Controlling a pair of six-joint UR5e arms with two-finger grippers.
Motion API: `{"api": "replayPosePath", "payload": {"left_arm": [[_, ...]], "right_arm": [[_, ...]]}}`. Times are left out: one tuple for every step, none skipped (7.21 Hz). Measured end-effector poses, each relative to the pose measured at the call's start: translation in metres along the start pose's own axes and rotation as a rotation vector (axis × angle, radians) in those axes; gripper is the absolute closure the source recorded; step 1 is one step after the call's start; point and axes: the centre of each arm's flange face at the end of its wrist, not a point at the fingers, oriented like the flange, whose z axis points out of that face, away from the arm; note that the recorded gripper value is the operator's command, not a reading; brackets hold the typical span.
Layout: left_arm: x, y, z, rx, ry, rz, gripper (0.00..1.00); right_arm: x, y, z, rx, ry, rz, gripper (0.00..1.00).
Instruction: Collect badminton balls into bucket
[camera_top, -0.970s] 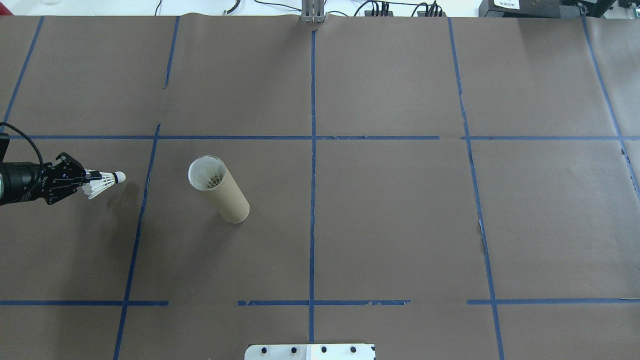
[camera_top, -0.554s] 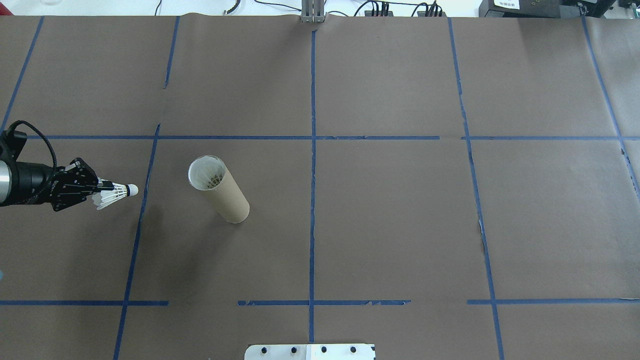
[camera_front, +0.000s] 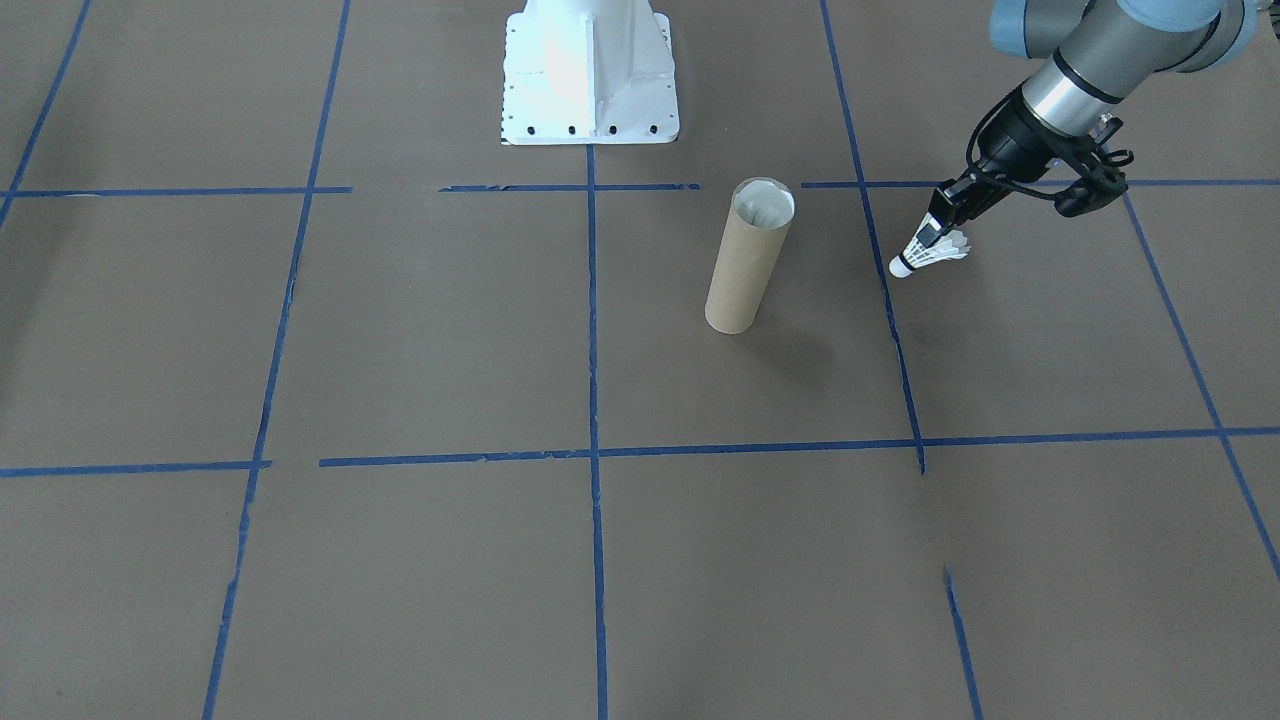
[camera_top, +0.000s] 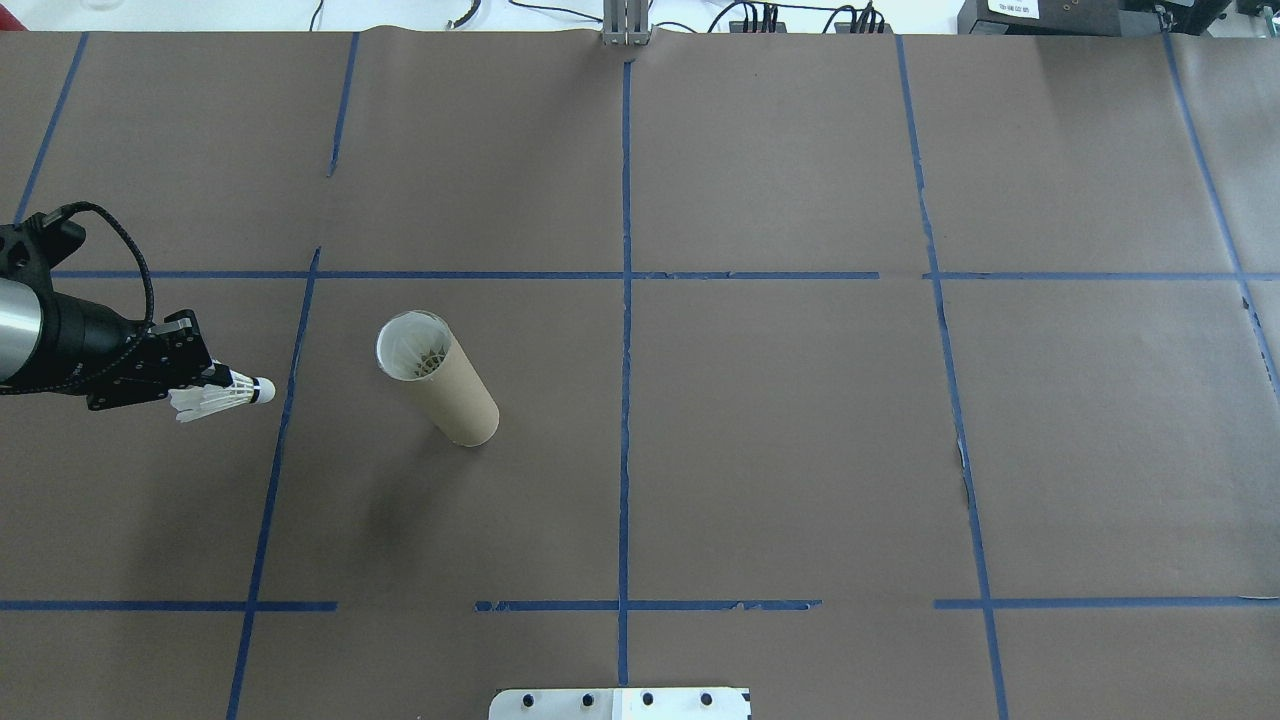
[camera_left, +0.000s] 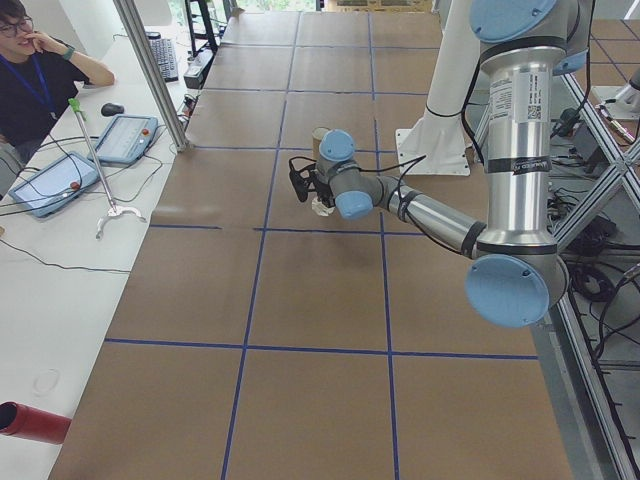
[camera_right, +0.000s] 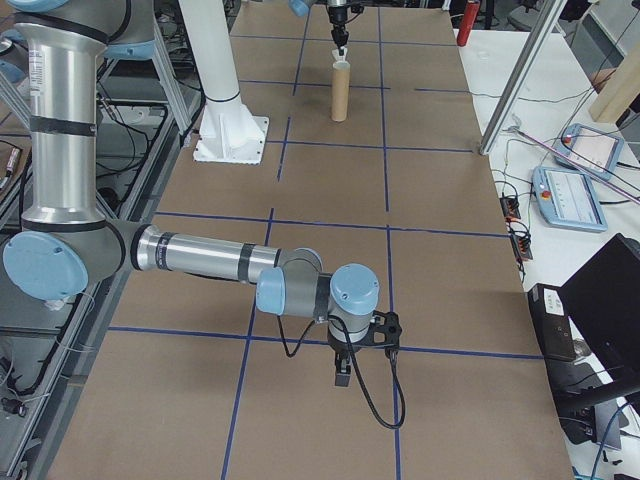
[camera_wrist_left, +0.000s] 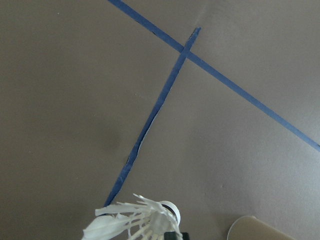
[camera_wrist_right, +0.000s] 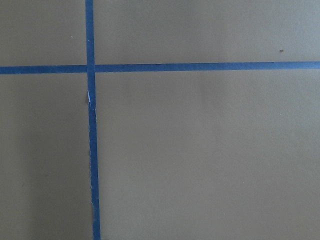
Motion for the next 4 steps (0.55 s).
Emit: {"api": "replayPosePath", "payload": {"left_arm": [[0.024,0.01,-0.016,0.002,-0.033,0.016,1.0],[0.06,0.017,-0.026,0.004,-0.072,0.025,1.0],[0.104,0.019,-0.034,0.009,-0.125,0.035,1.0],[0.151,0.02,-0.049,0.024,-0.19,0.047,1.0]], "right_arm": [[0.0,0.0,0.0,0.0,0.0,0.0,0.0],[0.0,0.0,0.0,0.0,0.0,0.0,0.0],[0.0,0.0,0.0,0.0,-0.001,0.0,0.0],[0.0,0.0,0.0,0.0,0.0,0.0,0.0]]}}
